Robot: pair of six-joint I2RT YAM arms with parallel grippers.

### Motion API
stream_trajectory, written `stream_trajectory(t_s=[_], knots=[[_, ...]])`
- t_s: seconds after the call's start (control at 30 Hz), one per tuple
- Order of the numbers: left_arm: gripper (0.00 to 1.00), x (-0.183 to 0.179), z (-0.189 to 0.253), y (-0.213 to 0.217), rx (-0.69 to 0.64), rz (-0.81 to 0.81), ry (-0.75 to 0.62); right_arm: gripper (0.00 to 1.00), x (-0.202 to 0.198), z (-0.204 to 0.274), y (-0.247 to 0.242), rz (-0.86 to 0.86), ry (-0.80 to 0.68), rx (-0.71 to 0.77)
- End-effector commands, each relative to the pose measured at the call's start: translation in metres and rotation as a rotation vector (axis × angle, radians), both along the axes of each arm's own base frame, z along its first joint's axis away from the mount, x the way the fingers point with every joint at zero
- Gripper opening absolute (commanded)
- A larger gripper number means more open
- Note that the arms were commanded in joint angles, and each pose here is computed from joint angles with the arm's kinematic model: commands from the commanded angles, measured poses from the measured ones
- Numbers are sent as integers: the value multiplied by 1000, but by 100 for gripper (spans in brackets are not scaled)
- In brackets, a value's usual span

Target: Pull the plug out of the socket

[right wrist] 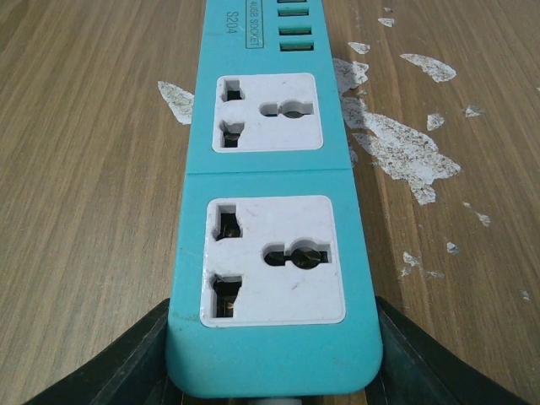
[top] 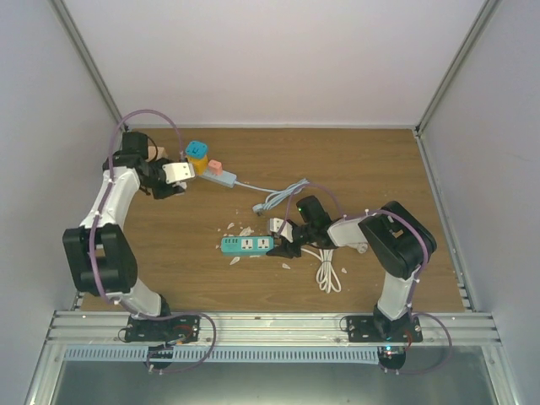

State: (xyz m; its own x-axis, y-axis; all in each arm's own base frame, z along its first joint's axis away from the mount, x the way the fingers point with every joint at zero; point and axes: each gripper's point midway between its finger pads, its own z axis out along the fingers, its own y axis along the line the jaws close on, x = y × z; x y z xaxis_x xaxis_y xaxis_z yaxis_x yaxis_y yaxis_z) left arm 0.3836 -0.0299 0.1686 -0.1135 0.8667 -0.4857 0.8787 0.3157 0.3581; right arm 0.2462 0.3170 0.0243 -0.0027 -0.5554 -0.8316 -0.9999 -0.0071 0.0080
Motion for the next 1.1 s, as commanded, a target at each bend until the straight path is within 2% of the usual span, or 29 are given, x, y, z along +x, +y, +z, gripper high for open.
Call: stream_trajectory(t_s=[0.0,0.37,0.83,1.07], knots=[[33,2,-27,62,342,-7,57,36,0,0,1,12,2,-1],[34,34,-65,140,779,7,69,36,0,0,2,15,12,1],[35,68,-102,160,902,0,88,36,0,-3,2,12,23,-7],[39,81,-111,150,891,-10,79,38,-1,-4,2,16,30,-7]])
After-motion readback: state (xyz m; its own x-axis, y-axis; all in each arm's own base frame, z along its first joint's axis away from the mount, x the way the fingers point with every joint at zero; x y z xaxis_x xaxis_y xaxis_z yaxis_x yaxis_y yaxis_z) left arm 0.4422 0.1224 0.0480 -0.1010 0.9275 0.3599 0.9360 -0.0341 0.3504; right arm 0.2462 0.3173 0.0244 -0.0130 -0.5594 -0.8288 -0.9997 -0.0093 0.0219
